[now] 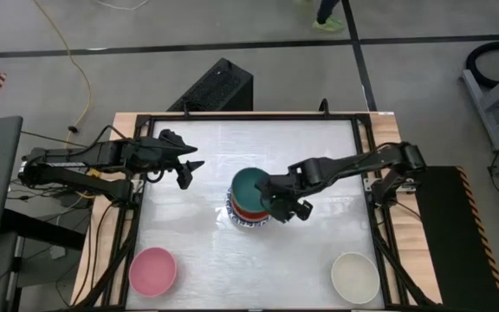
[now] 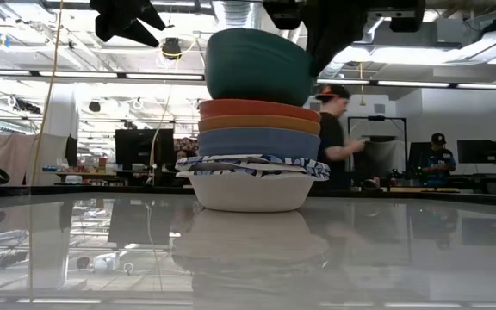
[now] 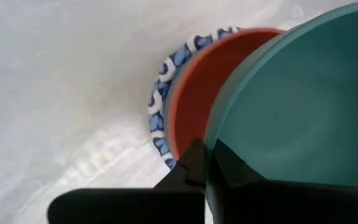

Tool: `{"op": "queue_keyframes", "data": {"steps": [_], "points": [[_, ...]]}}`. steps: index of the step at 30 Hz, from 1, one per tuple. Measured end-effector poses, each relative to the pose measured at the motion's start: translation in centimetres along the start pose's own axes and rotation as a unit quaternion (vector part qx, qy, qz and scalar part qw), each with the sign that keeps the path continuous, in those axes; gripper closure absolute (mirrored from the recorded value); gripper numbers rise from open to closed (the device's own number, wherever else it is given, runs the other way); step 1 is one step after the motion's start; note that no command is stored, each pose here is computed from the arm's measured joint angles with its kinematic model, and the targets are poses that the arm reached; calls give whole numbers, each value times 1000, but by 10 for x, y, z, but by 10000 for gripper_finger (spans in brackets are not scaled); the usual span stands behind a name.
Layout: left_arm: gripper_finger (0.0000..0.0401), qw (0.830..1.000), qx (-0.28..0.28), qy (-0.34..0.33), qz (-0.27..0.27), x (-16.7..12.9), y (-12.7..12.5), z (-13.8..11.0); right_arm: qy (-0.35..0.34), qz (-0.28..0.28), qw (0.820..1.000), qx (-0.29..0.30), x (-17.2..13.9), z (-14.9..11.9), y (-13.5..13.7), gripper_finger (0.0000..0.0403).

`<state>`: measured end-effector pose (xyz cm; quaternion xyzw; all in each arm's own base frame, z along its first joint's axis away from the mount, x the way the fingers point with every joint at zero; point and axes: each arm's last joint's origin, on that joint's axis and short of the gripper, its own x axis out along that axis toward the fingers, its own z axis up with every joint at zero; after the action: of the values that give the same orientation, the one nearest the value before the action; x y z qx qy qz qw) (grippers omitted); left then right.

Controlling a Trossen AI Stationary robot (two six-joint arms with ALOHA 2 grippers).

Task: Nest bowls inside each other
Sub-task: Stack the green bowl on top of the orange bowl

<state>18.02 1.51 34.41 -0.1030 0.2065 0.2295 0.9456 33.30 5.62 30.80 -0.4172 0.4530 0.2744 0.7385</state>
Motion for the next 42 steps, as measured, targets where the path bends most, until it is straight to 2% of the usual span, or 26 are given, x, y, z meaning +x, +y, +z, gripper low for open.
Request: {"op": "queue_keyframes", "data": {"steps": [13,18,25,38,42], "points": [[168,1000,-4,1,0,0,0,0,-10,33,999,0,1,-1,4,393],[168,1000,-2,1,1,0,0,0,-29,58,998,26,3,0,4,384],[168,1000,-1,1,1,0,0,0,-27,55,997,37,4,-5,0,356],[168,1000,-1,0,3,0,0,0,-43,29,997,53,4,-7,-9,353],[168,1000,-1,0,3,0,0,0,-50,22,995,85,4,-6,-11,353]]}}
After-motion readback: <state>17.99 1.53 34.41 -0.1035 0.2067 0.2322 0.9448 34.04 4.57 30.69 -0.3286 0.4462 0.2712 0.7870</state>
